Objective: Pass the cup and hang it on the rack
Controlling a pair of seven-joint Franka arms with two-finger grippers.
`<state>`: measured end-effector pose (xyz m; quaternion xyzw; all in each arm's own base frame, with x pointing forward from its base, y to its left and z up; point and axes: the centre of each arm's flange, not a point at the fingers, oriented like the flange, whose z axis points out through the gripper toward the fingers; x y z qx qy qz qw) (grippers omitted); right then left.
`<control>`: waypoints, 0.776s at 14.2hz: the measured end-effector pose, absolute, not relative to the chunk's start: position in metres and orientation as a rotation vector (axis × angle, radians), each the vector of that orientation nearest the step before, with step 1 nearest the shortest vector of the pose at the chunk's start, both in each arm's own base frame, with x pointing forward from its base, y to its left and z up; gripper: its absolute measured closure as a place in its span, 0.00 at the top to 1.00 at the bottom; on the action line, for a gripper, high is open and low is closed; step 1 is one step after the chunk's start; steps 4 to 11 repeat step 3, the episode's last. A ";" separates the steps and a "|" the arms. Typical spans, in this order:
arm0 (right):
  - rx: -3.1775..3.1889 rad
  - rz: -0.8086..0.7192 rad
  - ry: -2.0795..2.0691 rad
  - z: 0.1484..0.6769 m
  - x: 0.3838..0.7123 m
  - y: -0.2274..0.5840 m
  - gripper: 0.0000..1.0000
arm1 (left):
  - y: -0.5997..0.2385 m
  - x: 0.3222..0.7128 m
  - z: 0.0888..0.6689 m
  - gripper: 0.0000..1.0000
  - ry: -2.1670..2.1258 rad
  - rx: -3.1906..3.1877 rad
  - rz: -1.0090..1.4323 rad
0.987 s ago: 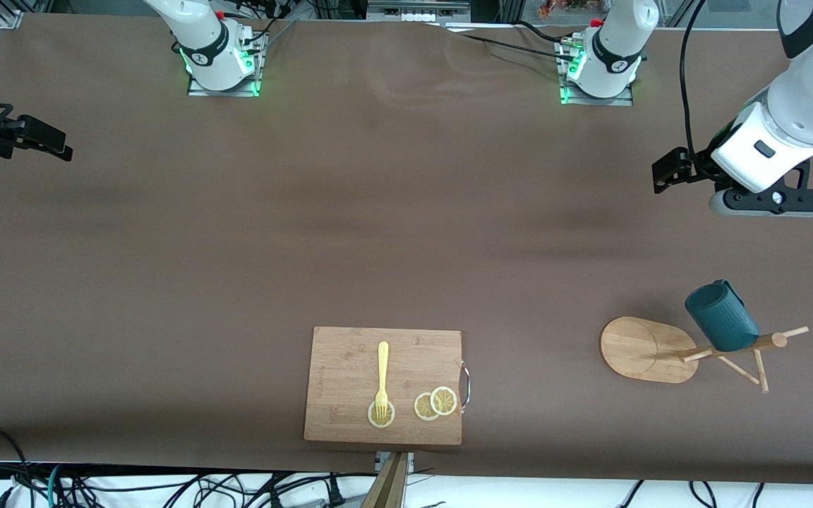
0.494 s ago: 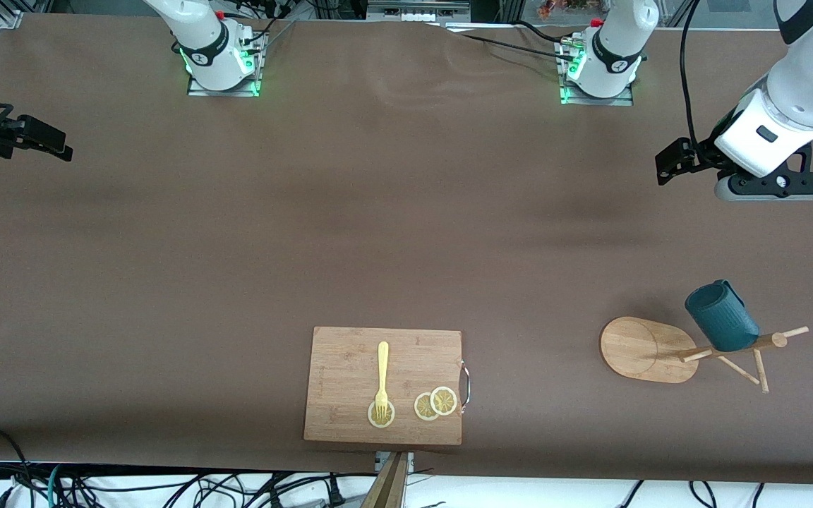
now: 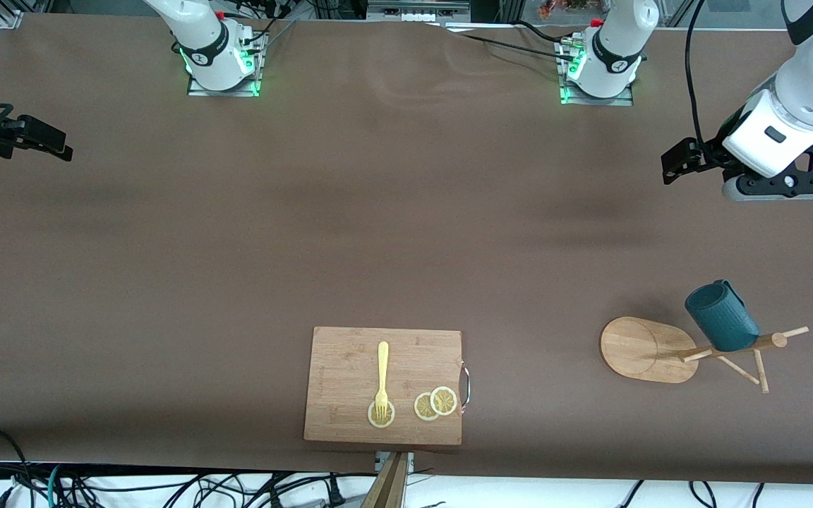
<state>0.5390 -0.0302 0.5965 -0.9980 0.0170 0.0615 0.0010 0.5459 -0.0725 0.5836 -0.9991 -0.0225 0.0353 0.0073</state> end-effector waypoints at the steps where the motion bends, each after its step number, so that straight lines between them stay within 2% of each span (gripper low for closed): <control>1: -3.133 0.193 0.053 0.596 0.539 -0.030 1.00 | -0.073 0.545 0.586 1.00 -0.067 -3.125 0.103; 11: -3.133 0.193 0.053 0.596 0.539 -0.030 1.00 | -0.076 0.546 0.592 1.00 -0.061 -3.127 0.084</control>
